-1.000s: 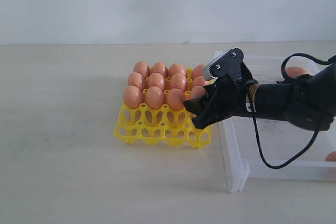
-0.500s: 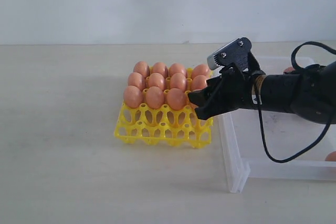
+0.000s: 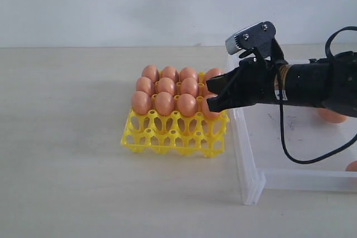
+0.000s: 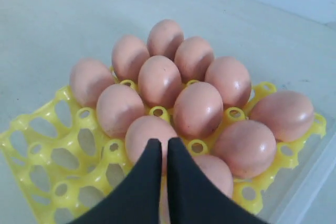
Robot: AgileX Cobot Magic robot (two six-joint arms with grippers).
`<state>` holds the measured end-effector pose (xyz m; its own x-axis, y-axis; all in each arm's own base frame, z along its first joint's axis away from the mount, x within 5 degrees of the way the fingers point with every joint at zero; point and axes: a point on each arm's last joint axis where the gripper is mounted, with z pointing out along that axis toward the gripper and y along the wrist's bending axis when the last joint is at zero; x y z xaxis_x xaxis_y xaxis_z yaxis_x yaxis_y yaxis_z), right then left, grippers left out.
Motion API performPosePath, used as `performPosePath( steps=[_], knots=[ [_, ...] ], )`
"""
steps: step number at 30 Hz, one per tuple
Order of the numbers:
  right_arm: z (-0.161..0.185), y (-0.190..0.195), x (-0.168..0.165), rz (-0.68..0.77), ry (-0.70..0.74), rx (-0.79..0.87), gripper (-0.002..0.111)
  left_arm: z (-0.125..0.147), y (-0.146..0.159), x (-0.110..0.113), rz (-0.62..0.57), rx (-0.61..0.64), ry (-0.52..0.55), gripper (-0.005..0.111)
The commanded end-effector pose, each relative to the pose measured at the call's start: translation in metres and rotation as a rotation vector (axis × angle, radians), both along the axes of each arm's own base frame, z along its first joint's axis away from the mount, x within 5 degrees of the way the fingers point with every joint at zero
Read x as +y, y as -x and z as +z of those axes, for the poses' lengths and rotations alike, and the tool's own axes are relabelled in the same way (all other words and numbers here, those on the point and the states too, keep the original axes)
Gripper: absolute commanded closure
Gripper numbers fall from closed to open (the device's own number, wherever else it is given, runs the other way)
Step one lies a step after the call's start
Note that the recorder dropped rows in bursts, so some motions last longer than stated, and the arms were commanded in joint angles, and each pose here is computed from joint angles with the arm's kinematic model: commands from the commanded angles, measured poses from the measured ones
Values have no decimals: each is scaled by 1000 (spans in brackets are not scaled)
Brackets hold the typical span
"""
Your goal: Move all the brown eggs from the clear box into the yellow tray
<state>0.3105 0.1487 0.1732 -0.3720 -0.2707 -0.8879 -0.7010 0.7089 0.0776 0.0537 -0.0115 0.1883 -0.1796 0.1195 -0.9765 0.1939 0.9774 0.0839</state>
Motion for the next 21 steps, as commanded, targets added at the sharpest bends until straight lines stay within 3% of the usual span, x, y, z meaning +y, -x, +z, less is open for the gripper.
performPosePath(
  steps=[1,16,21],
  knots=[
    [-7,1,-4,-27,54,51,109,0,0,0,5,-9,-5,103],
    [-54,-1,8,33,105,204,109,0,0,0,5,-9,-5,103],
    [-40,12,12,203,142,205,109,0,0,0,5,-9,-5,103]
  ],
)
